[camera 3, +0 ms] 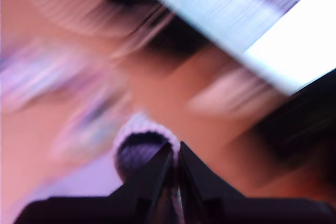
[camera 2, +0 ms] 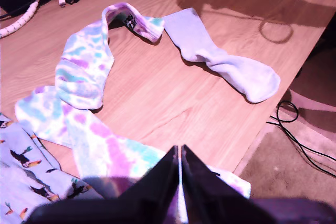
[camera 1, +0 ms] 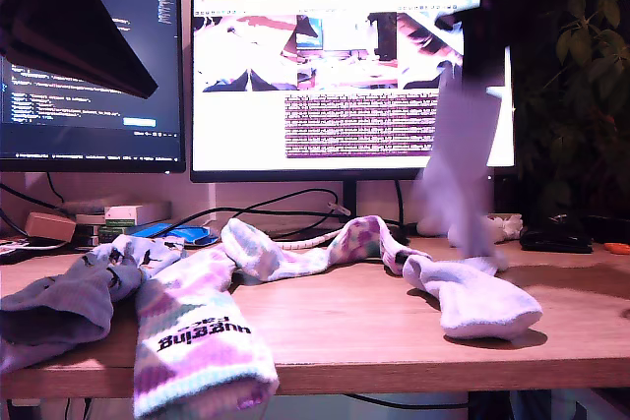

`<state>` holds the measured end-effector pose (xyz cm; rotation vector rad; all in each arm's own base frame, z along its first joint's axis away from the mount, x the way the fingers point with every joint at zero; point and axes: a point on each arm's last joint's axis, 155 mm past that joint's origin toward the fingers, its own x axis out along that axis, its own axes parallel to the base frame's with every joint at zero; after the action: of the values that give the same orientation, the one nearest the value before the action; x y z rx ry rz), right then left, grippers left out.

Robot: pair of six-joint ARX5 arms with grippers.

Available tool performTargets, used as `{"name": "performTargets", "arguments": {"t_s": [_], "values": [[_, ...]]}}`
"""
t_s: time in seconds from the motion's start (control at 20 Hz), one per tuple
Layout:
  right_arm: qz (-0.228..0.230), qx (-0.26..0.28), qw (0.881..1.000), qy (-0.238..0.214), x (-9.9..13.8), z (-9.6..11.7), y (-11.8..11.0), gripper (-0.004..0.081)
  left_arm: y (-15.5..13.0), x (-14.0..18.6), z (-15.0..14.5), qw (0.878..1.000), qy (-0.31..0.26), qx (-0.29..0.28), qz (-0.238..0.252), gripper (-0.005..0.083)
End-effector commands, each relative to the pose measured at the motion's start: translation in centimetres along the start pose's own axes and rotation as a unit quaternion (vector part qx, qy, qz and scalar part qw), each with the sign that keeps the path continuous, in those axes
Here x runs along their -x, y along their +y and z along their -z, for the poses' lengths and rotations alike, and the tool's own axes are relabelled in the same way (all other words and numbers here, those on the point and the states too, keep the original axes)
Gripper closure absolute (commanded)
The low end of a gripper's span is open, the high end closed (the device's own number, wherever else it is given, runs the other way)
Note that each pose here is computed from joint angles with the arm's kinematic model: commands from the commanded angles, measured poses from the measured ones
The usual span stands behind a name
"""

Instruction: Pair up the socks based on colour and pattern, by placing them on top of one another

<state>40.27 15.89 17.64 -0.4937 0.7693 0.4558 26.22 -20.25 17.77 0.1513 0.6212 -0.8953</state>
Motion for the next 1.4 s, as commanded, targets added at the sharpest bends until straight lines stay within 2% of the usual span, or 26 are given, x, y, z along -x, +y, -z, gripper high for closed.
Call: {"name": "performTargets", "arguments": {"t_s": [0.0,0.1,0.2,0.3,0.6,0.8,1.0,1.05,1.2,1.25,1.35], "values": [[-0.032,0.001,0.999,-0.004,-0.2,-0.5,2.6,0.0783,-0.1,-0.1,0.4,1.0,0.001,0.0,0.003,0.0793],[-0.049,0.016,0.999,0.008,0.0,-0.2,4.5,0.0783,-0.1,-0.1,0.4,1.0,0.002,0.0,0.003,0.0793],[-0.066,0.028,0.996,0.046,0.3,1.6,6.0,0.0783,-0.1,-0.1,0.6,1.0,0.006,0.002,0.003,0.0793],[-0.072,0.036,0.993,0.082,0.6,3.4,6.6,0.0783,-0.1,-0.1,0.8,1.0,0.01,0.004,0.004,0.0793],[-0.095,0.032,0.984,0.147,1.6,6.5,7.8,0.0783,-0.1,-0.1,0.8,1.0,0.01,0.004,0.004,0.0793],[-0.137,0.015,0.978,0.156,2.2,6.9,9.9,0.0783,0.1,0.0,0.7,1.0,0.008,0.005,0.001,0.0793],[-0.137,-0.004,0.976,0.168,2.3,7.3,10.0,0.0771,0.1,0.0,0.7,1.0,0.006,0.004,0.001,0.0794],[-0.139,-0.003,0.975,0.175,2.5,7.7,10.1,0.0722,0.1,0.0,0.7,1.0,0.006,0.004,0.001,0.0793],[-0.141,-0.005,0.971,0.193,2.9,8.6,10.1,0.0454,0.1,0.0,0.7,1.0,0.006,0.004,0.001,0.0793],[-0.141,-0.006,0.971,0.194,2.9,8.6,10.1,0.0419,0.1,0.0,0.7,1.0,0.006,0.004,0.001,0.0793],[-0.139,-0.014,0.971,0.196,2.9,8.6,10.0,0.0414,0.1,0.0,0.7,1.0,0.006,0.004,0.001,0.0793]]}}
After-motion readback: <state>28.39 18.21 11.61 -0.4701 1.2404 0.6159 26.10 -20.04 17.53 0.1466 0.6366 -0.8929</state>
